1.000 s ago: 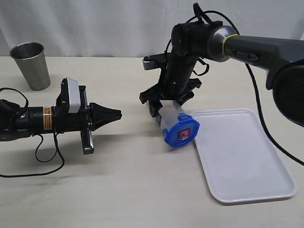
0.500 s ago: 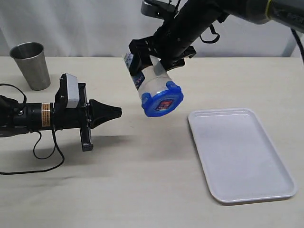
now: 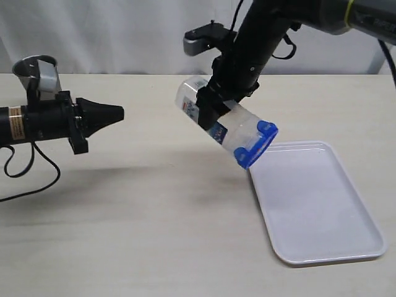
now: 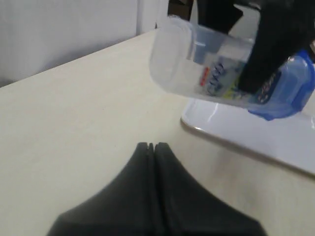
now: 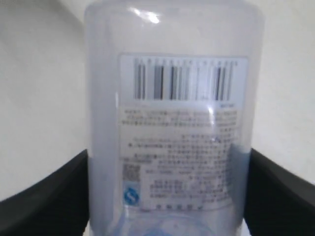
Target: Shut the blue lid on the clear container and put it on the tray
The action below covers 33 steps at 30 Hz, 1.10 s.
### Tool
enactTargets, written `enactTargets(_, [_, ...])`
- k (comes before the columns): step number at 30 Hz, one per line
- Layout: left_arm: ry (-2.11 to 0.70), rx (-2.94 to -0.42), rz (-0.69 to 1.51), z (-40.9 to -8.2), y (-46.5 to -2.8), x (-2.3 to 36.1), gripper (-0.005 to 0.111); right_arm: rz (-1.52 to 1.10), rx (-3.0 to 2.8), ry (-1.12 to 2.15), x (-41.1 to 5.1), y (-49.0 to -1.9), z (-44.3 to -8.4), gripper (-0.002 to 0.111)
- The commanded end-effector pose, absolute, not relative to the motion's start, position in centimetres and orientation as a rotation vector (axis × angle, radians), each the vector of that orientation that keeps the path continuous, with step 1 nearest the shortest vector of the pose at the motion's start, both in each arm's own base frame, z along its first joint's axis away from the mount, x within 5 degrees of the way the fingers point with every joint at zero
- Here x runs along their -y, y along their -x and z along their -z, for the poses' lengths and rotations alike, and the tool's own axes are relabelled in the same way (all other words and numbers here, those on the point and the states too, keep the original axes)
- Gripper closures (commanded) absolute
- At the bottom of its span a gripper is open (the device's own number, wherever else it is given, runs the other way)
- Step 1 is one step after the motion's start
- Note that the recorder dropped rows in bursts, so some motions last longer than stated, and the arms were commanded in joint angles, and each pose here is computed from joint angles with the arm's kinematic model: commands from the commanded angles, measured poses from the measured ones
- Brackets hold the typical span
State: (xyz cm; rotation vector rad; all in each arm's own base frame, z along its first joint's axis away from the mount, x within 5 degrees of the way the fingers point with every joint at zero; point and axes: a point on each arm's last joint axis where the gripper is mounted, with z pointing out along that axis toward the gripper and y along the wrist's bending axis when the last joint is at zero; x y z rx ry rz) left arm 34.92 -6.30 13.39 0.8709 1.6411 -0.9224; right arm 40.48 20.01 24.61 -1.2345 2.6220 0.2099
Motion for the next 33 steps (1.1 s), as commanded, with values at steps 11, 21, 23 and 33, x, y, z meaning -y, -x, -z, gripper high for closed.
enactTargets(11, [-0.835, -1.666, 0.960, -14.7, -34.7, 5.6, 0.107, 0.861, -1.859, 2.116, -26.7, -36.4, -26.5, 0.104])
enactTargets(21, [-0.824, -1.665, 0.958, -14.8, -34.8, 5.6, 0.107, 1.249, -1.752, 2.006, -26.2, -36.2, -27.2, 0.104])
enactTargets(23, [-0.824, -1.665, 0.958, -14.8, -34.8, 5.6, 0.107, 1.423, -1.575, 1.891, -26.4, -36.1, -27.5, 0.104])
enactTargets(33, [-0.822, -1.665, 0.958, -14.8, -34.8, 5.5, 0.107, 0.733, -1.619, 1.626, -23.7, -33.9, -27.8, 0.104])
